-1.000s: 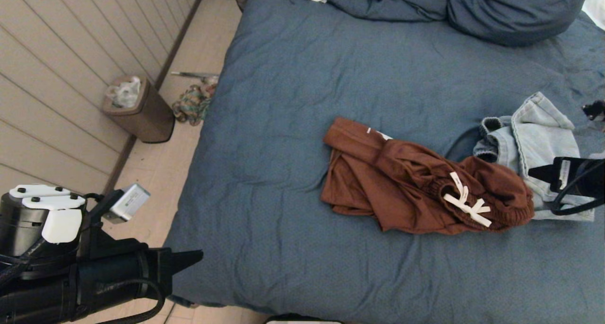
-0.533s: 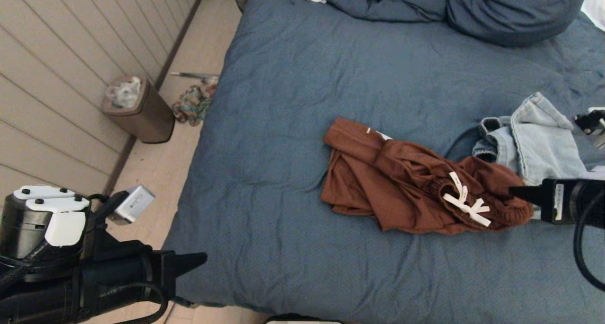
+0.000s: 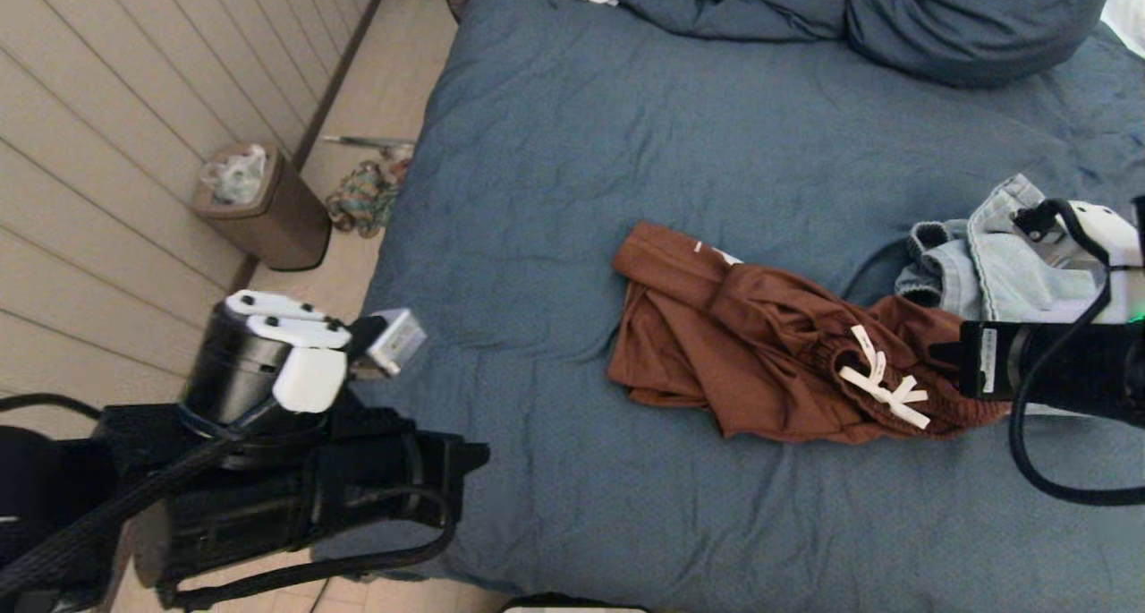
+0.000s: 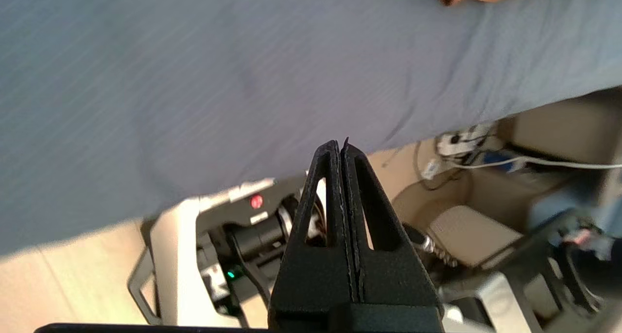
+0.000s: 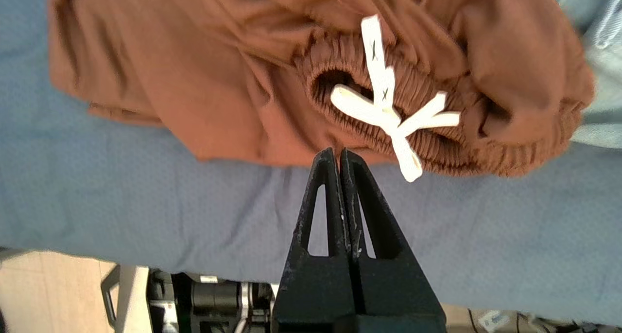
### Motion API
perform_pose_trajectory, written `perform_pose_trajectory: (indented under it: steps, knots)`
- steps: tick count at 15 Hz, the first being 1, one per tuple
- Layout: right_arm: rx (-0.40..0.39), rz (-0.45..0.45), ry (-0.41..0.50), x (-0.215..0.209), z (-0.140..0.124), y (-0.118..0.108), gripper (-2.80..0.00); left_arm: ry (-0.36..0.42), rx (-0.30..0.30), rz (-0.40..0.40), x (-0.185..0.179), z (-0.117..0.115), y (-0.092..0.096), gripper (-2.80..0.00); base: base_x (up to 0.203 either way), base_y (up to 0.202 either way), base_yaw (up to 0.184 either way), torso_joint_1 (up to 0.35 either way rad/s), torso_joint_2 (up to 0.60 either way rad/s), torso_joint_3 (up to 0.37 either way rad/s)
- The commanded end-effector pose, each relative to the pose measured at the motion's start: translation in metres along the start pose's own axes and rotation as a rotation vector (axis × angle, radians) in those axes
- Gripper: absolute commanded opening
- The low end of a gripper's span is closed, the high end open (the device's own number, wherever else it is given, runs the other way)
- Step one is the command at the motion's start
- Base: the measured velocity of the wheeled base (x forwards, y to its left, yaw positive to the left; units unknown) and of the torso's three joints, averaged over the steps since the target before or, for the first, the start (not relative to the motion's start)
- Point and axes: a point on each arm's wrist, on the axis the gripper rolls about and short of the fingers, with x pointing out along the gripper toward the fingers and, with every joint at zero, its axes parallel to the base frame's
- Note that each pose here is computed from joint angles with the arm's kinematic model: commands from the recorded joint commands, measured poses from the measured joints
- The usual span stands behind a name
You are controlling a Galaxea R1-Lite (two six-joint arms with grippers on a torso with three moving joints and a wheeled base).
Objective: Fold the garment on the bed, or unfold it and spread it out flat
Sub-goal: Unford the brown shorts
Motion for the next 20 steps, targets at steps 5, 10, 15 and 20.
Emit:
perform_pose_trajectory:
  steps: [5, 10, 15, 20]
  knots:
    - [-0.019, -0.030, 0.180, 0.043, -0.029, 0.000, 0.00, 0.092, 0.074, 0.024, 0.051, -0.005, -0.036, -2.80, 0.000, 0.000, 0.000, 0.000, 0.00, 0.000]
    - [-0.015, -0.038, 0.136, 0.089, -0.029, 0.005, 0.00, 0.086, 0.064, 0.010, 0.045, -0.013, -0.031, -2.80, 0.000, 0.000, 0.000, 0.000, 0.00, 0.000]
    - [0.089, -0.024, 0.142, 0.121, -0.022, 0.012, 0.00, 0.023, 0.059, -0.026, 0.041, -0.013, -0.030, -2.80, 0.000, 0.000, 0.000, 0.000, 0.00, 0.000]
    - [0.112, 0.012, 0.185, 0.149, -0.024, 0.022, -2.80, 0.022, 0.060, -0.028, 0.041, -0.013, -0.031, -2.80, 0.000, 0.000, 0.000, 0.000, 0.00, 0.000]
